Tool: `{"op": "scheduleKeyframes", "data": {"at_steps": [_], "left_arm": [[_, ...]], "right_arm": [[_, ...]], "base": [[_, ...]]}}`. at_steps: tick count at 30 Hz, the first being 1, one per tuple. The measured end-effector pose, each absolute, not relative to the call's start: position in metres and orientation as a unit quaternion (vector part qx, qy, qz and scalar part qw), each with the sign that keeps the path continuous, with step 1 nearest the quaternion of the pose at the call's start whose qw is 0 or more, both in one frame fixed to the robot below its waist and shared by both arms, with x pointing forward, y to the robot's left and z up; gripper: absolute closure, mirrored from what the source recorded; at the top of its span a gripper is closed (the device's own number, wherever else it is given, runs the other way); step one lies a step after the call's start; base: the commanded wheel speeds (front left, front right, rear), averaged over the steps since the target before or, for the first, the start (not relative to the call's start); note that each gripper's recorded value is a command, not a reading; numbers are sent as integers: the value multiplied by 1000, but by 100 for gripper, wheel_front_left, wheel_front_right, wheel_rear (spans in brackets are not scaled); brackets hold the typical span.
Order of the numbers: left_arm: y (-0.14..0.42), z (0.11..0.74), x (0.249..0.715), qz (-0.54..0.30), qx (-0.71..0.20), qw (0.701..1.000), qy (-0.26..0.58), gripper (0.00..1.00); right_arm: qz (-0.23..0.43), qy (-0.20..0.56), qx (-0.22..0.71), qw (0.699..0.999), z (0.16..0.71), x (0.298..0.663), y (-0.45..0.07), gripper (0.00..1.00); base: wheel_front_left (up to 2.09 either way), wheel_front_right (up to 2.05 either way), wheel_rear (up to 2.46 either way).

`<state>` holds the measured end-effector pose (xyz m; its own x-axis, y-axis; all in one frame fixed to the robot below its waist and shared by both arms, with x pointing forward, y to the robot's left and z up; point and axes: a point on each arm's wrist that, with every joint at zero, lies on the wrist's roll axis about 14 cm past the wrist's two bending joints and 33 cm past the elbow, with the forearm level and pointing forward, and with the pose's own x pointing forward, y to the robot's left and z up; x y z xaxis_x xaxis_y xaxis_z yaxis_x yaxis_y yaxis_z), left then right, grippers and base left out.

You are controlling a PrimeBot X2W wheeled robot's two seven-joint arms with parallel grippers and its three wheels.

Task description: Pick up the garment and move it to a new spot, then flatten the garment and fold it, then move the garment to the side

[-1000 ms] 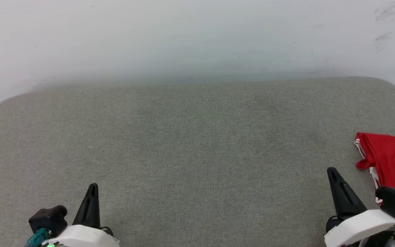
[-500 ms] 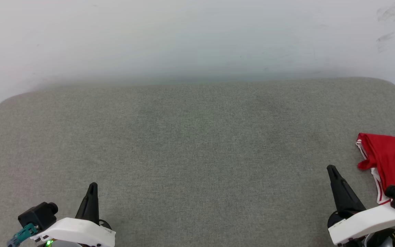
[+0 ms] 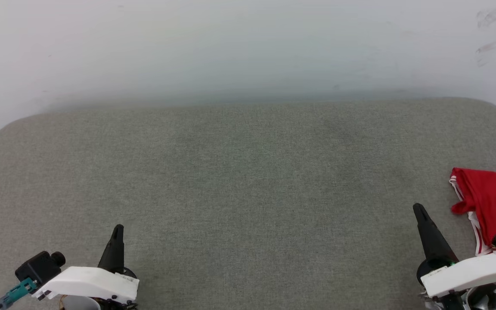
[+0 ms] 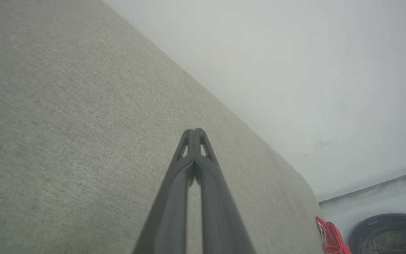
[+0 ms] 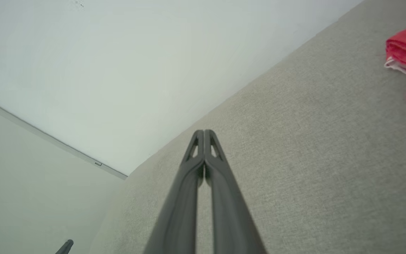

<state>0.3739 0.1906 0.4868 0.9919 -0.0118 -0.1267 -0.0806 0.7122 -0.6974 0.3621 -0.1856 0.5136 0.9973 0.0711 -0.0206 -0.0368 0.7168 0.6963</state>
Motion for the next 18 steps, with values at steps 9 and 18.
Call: {"op": "scheduleKeyframes", "data": {"at_steps": [9,18], "left_arm": [[191,487,376,19,-431,900,62,100],[191,488,378,19,-478,876,60,100]], "right_arm": [[24,23,428,903,511,365,-188,100],[21,19,476,879,511,368,-190,100]], "base": [[0,0,0],[0,0,0]]}}
